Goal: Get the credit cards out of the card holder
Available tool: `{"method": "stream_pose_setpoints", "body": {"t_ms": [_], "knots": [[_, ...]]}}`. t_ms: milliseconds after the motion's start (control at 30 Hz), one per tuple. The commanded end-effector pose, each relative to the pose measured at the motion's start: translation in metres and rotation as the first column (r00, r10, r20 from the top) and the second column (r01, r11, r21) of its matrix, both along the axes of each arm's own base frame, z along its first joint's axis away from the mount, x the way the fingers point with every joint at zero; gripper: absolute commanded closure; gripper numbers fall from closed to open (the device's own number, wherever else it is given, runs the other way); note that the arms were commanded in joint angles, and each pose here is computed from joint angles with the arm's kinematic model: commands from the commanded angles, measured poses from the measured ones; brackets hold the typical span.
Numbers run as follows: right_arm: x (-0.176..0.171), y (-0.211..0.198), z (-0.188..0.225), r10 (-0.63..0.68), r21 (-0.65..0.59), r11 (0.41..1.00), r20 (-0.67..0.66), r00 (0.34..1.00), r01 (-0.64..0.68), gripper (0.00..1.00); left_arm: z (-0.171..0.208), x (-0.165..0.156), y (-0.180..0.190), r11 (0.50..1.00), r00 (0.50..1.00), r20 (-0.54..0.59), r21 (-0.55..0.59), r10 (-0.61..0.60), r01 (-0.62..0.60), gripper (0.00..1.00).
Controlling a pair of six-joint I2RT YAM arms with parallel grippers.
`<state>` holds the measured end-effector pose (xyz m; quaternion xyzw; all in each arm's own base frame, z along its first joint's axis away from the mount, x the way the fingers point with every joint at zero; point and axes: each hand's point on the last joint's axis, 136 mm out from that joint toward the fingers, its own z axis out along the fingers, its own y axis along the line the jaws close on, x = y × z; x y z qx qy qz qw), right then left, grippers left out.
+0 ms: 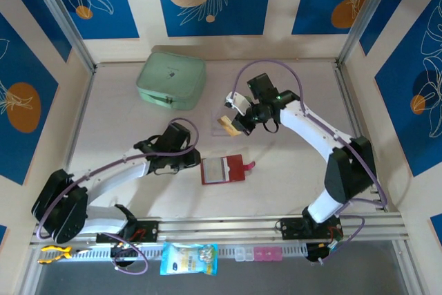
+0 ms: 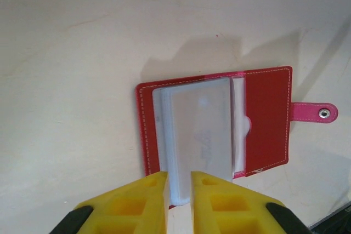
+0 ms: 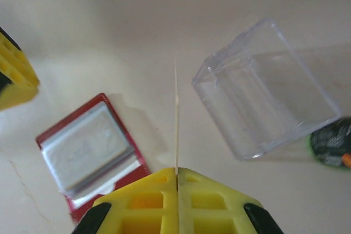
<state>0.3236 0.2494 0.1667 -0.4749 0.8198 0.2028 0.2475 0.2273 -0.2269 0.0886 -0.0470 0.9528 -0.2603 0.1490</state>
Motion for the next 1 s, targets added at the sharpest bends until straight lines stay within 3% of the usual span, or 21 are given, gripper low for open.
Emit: {"method": "stream_pose_setpoints", "body": {"t_ms": [0, 367, 967], "knots": [[0.003, 0.001, 0.002, 0.18, -0.033, 0.983, 0.024, 0.983, -0.179, 1.0, -0.004, 0.0, 0.014, 0.999, 0.999, -0.011, 0.011, 0.044, -0.044, 0.82], [0.051, 0.01, -0.007, 0.325, -0.014, 0.946, -0.011, 0.946, -0.325, 1.0, -0.001, 0.003, 0.03, 0.998, 0.998, -0.031, 0.015, 0.062, -0.061, 0.82], [0.067, 0.004, -0.051, 0.4, -0.05, 0.91, -0.157, 0.903, -0.412, 1.0, -0.005, 0.002, 0.04, 0.996, 0.995, -0.063, 0.013, 0.084, -0.083, 0.81]]}}
